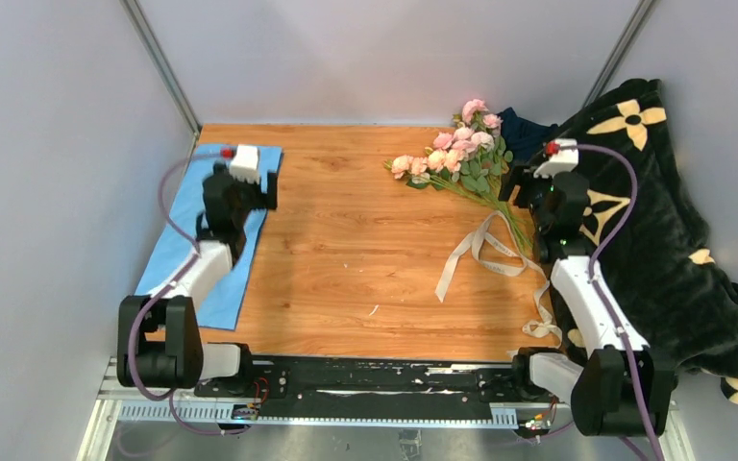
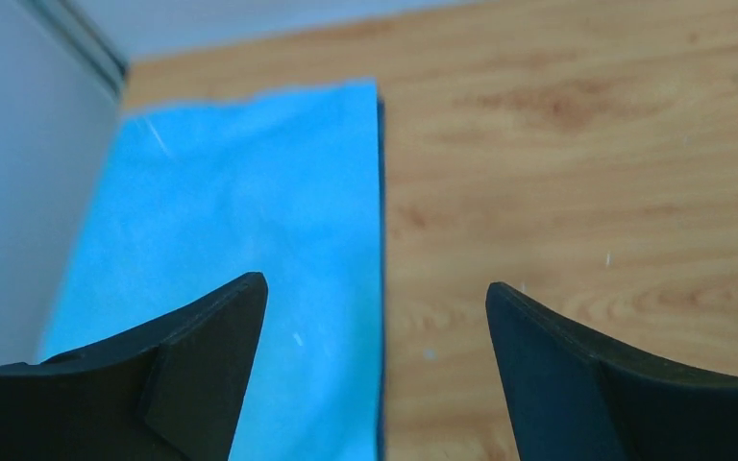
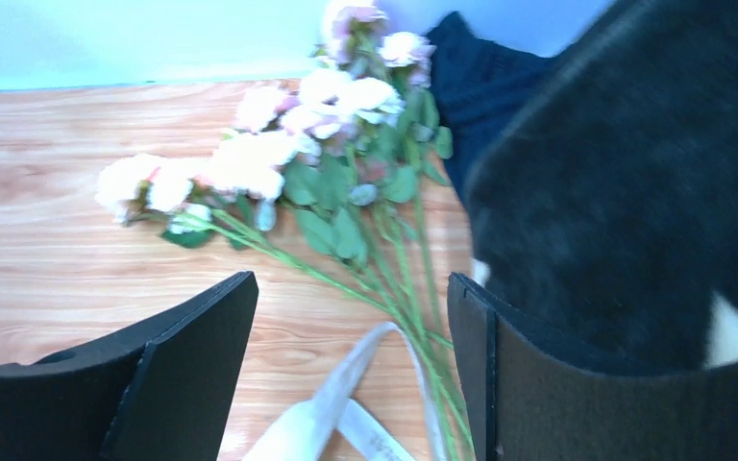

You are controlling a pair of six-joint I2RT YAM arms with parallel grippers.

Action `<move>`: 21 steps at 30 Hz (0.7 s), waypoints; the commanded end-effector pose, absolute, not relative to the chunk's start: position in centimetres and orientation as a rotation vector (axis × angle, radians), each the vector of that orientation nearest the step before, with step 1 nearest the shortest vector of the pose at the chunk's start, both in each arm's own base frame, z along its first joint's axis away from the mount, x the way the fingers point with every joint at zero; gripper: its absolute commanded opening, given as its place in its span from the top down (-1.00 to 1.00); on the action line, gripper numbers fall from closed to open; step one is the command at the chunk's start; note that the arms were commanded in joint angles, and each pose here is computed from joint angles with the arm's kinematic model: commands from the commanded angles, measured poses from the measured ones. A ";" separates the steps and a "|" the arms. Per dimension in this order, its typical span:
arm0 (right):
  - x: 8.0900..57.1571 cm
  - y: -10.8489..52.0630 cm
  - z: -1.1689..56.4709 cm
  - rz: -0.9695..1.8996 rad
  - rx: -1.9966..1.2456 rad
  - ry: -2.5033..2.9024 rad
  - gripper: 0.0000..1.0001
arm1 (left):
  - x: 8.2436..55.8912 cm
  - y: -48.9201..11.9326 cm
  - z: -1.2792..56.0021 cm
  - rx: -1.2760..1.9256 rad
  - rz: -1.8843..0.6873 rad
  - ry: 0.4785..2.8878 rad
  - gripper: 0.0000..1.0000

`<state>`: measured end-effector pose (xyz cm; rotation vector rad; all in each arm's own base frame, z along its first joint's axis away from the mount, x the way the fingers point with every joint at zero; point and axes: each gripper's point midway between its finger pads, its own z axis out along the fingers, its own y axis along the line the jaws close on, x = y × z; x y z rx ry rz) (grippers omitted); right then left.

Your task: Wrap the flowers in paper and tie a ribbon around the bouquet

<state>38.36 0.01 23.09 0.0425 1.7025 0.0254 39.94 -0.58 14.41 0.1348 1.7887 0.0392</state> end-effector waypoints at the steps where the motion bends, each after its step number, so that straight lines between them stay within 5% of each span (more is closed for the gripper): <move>1: 36.2 4.1 19.1 0.240 0.002 2.041 -0.51 | 38.0 -1.0 16.6 0.467 0.071 2.132 -0.69; 5: 35.4 6.7 18.2 0.212 -0.073 2.106 -0.49 | 35.4 0.7 15.4 0.633 0.165 2.386 -0.61; 9: 35.1 9.7 17.7 0.171 -0.207 2.141 -0.51 | 34.1 2.7 11.5 0.765 0.431 2.529 -0.92; 12: 35.1 11.7 16.9 0.133 -0.290 2.192 -0.57 | 34.5 2.9 9.6 0.783 0.498 2.581 -0.96; 21: 34.6 16.6 13.9 0.078 -0.491 2.255 -0.54 | 38.2 3.4 5.9 0.708 0.571 2.626 -0.36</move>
